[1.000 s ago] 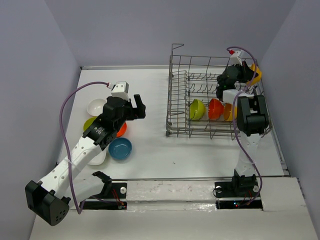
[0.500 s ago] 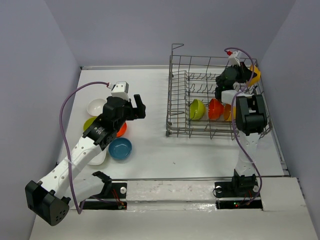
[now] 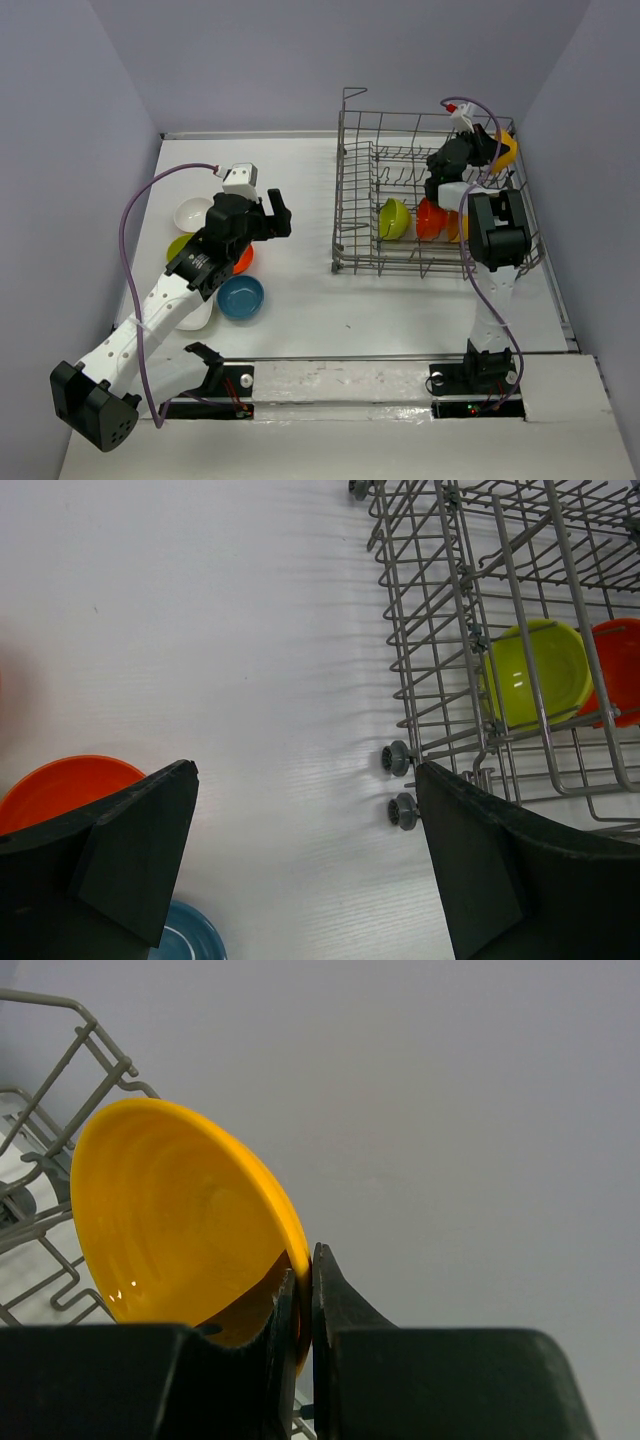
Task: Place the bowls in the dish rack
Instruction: Insert the bowl into the dish rack.
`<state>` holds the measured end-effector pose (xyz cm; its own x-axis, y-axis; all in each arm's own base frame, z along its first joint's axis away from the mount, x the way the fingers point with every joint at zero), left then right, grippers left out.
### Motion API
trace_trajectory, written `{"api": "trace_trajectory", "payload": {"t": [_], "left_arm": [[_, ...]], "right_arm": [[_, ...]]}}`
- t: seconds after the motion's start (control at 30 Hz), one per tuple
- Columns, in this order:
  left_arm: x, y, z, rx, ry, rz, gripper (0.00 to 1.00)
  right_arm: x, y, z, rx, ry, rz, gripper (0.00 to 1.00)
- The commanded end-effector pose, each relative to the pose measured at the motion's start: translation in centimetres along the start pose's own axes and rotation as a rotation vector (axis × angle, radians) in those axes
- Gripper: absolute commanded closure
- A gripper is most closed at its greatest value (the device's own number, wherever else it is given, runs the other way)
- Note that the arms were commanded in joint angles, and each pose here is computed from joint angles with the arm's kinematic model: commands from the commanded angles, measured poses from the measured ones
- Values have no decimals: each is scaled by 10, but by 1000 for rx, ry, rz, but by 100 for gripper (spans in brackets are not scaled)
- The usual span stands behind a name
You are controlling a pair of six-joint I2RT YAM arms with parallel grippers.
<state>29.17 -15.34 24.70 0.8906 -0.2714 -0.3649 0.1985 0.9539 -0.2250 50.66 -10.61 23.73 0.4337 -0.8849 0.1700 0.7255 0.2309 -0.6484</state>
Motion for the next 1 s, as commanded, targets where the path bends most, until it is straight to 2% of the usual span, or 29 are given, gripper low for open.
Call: {"api": "trace_trajectory", "payload": {"t": [0.0,0.47,0.53,0.67,0.97], "left_arm": [[1,-5,6,2,-32,-17,1],[1,-4,6,3,-31,-15,1],[1,-4,5,4,-29,-15,1],[2,-4,5,4,-28,-15,1],[2,-3,5,4,-29,-12,1]], "right_arm": [[-8,-25,30,188,-71,-26,99],[-13,8,17,112,-75,26,99],[-14,12,15,102,-75,31,98],[-14,18,12,86,-70,35,89],[-14,25,9,84,-61,36,88]]}}
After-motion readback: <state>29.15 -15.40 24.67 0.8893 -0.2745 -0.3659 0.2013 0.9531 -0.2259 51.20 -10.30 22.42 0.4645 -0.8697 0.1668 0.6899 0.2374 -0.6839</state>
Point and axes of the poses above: each gripper's point midway between its finger pads, its own x axis out along the fingers, its own y axis along the line the jaws close on, z = x × y, the point moved 1 cm from there along -x, back along the fingers, and after that the axes turned 4 degrees about x, right-handed, at the moved point
